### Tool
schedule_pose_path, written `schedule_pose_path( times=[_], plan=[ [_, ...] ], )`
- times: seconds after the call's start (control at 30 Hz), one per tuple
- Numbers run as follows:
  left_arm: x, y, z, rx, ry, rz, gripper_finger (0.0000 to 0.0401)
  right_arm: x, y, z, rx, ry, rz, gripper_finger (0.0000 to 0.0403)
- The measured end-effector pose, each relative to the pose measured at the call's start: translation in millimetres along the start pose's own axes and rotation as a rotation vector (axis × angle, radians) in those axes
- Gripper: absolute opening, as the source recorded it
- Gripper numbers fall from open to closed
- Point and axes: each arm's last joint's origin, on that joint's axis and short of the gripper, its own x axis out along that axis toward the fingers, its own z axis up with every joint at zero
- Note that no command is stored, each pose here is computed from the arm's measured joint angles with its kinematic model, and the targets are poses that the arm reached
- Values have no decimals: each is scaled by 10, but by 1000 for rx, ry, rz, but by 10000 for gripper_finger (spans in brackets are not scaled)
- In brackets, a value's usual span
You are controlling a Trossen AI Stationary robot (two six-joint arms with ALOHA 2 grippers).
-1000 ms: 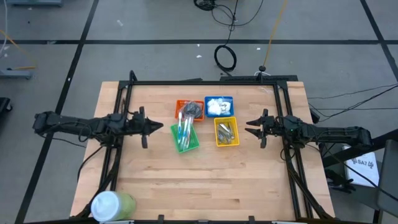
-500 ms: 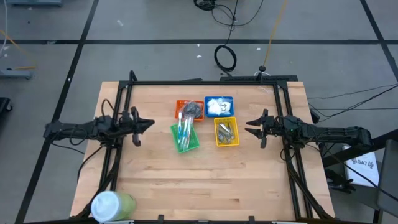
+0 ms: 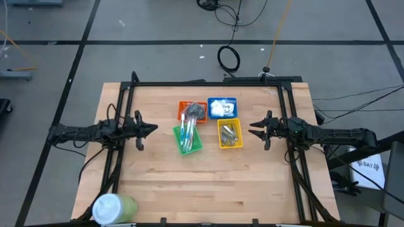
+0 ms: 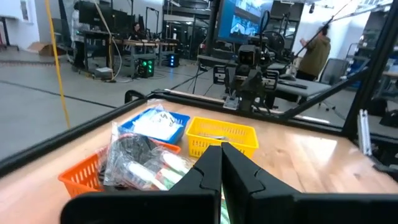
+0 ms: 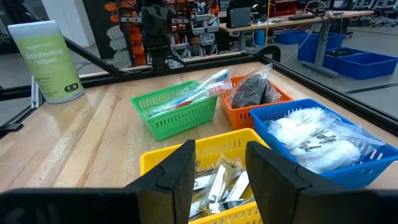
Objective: Pick & Place Travel size toiletries
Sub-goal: Return to Home Position
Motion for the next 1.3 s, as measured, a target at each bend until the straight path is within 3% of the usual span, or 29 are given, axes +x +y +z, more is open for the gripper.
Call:
schedule_pose_path(
  times=[0.2, 0.4, 0.73, 1.3],
  plan=[
    [2, 0, -3, 80, 4, 0, 11, 0, 0, 0, 0, 0, 0, 130],
    [2, 0, -4, 57, 6, 0, 23, 0, 0, 0, 0, 0, 0, 130],
    [2, 0, -2, 49, 3, 0, 2, 0, 0, 0, 0, 0, 0, 130],
    [2, 0, -1, 47, 3, 0, 26, 0, 0, 0, 0, 0, 0, 130]
  ],
)
